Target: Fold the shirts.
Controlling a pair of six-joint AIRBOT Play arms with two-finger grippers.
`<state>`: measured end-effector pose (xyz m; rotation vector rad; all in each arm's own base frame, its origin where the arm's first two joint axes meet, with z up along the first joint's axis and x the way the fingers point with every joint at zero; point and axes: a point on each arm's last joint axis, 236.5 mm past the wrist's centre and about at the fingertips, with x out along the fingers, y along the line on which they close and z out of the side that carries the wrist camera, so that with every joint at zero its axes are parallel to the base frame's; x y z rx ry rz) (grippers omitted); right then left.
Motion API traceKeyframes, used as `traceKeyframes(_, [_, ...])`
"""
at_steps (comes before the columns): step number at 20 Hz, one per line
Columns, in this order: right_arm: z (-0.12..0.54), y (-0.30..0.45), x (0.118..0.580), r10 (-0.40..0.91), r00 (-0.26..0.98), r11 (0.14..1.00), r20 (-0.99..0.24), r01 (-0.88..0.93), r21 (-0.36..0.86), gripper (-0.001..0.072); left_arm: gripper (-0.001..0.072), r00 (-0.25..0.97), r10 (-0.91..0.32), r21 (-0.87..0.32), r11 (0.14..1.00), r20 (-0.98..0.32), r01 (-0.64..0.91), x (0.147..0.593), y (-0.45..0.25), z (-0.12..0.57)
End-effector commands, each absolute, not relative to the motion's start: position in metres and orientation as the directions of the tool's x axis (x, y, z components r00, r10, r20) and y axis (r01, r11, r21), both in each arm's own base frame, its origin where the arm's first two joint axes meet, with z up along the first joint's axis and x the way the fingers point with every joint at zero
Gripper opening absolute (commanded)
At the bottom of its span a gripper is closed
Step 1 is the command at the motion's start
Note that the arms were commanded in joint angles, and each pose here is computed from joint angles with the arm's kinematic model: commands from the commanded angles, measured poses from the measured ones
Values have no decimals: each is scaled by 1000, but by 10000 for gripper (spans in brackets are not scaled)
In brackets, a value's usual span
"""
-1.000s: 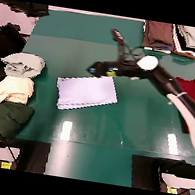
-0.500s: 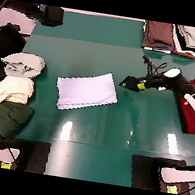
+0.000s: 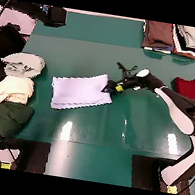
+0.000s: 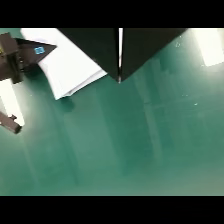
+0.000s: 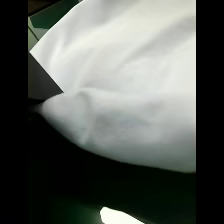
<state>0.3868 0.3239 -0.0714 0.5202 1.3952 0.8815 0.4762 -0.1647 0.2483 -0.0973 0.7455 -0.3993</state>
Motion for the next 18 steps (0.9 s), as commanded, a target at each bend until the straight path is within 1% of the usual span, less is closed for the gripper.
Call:
traceKeyframes(1, [-56,354,408,796,7,579,-606,-302,757,14,22,656,-401,-232,914,-639,333,473,-172,249])
traceKeyframes(3, [-25,333,437,802,113,589,-587,-317,744,14,22,642,-424,-220,900,-639,376,467,-190,249])
traceKeyframes(5, [8,280,469,766,240,643,-597,-302,704,14,22,629,-452,-201,880,-632,431,458,-214,250])
traceKeyframes(8, [44,162,495,634,396,768,-665,-224,600,14,23,611,-495,-201,850,-617,486,447,-244,254])
traceKeyframes(10, [62,73,496,517,480,843,-709,-141,519,14,23,612,-514,-202,838,-601,506,444,-255,258])
traceKeyframes(11, [71,33,494,464,518,866,-718,-93,492,14,23,613,-521,-202,834,-594,514,443,-260,260])
traceKeyframes(13, [90,-46,488,357,609,883,-708,27,468,14,23,613,-530,-211,830,-585,516,443,-262,261])
traceKeyframes(15, [107,-118,477,241,686,878,-686,147,456,14,23,613,-530,-218,832,-586,511,443,-262,261])
traceKeyframes(17, [116,-177,463,133,734,859,-666,250,447,14,23,613,-530,-219,832,-586,510,443,-262,261])
traceKeyframes(18, [118,-196,457,100,746,846,-658,284,450,14,23,613,-530,-220,832,-586,510,443,-262,261])
